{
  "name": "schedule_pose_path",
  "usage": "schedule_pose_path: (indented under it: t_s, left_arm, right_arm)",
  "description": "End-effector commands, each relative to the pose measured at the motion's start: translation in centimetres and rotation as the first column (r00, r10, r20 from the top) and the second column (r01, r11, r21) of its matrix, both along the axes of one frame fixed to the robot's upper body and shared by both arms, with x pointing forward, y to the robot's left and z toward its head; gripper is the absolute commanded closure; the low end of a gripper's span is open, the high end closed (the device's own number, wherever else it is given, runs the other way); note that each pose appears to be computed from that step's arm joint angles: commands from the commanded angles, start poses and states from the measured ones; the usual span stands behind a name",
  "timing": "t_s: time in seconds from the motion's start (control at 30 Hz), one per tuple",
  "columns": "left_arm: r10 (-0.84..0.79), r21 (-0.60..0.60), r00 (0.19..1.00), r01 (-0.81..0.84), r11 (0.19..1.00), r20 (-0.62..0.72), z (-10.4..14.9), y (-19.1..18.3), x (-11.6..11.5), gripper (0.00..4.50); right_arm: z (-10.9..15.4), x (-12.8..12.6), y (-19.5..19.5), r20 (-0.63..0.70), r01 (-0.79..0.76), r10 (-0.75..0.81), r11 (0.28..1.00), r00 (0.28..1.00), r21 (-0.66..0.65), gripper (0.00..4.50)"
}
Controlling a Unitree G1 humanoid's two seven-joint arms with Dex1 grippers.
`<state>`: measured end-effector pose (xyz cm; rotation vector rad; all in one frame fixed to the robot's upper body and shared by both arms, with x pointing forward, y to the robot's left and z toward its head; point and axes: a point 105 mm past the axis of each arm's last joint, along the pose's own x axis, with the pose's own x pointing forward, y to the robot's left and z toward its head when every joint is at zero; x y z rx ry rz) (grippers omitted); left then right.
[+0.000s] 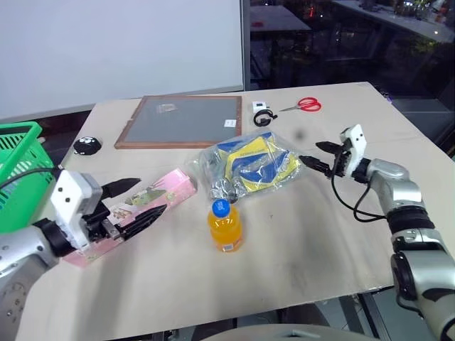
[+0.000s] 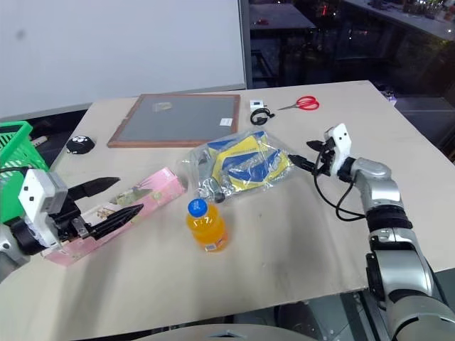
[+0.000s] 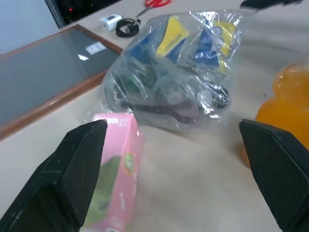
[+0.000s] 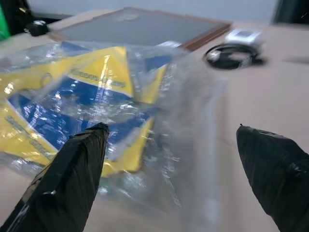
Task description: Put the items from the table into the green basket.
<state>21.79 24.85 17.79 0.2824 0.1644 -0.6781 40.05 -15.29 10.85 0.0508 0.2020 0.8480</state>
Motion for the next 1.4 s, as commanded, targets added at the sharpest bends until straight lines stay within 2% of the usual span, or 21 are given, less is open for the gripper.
schedule_pose_path:
  t_s: [0.03, 0.1, 0.17, 0.3, 0.47, 0.73, 0.87, 0.97, 1.23, 1.33, 1.4]
  left_arm:
    - [-0.010, 0.035, 0.999, 0.009, 0.999, 0.041, 1.1, -0.3, 0.0, 0.02]
    - [-0.014, 0.033, 0.999, 0.012, 0.999, 0.044, 1.2, -0.7, 0.0, 0.02]
    - [-0.019, 0.026, 0.999, 0.018, 1.000, 0.038, 1.1, -1.1, -0.2, 0.00]
    - [-0.009, 0.015, 1.000, 0.009, 1.000, 0.016, 0.6, -1.3, -0.6, 0.00]
    - [-0.008, 0.012, 1.000, 0.008, 1.000, -0.003, 0.2, -1.3, -0.6, 0.00]
    - [-0.022, 0.001, 0.999, 0.022, 1.000, 0.049, 1.1, -1.4, 1.2, 0.00]
    - [-0.050, -0.007, 0.995, 0.051, 0.999, 0.087, 2.3, -1.6, 2.5, 0.00]
    - [-0.074, -0.017, 0.988, 0.077, 0.997, 0.133, 3.3, -1.9, 4.2, 0.00]
    - [-0.218, -0.019, 0.954, 0.227, 0.974, 0.208, 4.5, -4.8, 9.2, 0.00]
    - [-0.315, -0.020, 0.925, 0.326, 0.945, 0.211, 4.8, -6.7, 10.1, 0.00]
    - [-0.364, -0.027, 0.910, 0.376, 0.926, 0.197, 4.5, -7.5, 10.4, 0.00]
  right_arm:
    - [0.5, 1.0, 1.0, -0.039, 0.000, 0.001, 0.999, 0.999, 0.035, 0.00]
    - [0.0, 1.1, 1.6, -0.069, -0.011, 0.013, 1.000, 0.998, 0.029, 0.00]
    - [-0.5, 1.1, 1.8, -0.067, -0.021, 0.021, 1.000, 0.998, -0.003, 0.55]
    - [-0.2, 1.0, 2.2, -0.046, -0.044, 0.044, 0.999, 0.998, 0.009, 2.05]
    - [-0.1, 1.0, 2.1, -0.013, -0.051, 0.051, 0.999, 0.999, -0.017, 4.43]
    - [2.0, 1.6, 0.0, 0.083, 0.024, -0.023, 0.999, 0.996, -0.021, 4.47]
    - [4.2, 2.2, -3.2, 0.145, 0.140, -0.139, 0.990, 0.980, 0.003, 4.47]
    - [5.5, 1.7, -6.4, 0.180, 0.214, -0.211, 0.977, 0.961, 0.001, 4.47]
    - [7.3, -2.4, -15.8, 0.232, 0.452, -0.430, 0.891, 0.872, -0.046, 4.47]
    - [6.6, -4.7, -18.9, 0.220, 0.552, -0.527, 0.831, 0.821, -0.065, 4.47]
    - [6.2, -6.1, -21.1, 0.212, 0.641, -0.616, 0.764, 0.759, -0.074, 4.47]
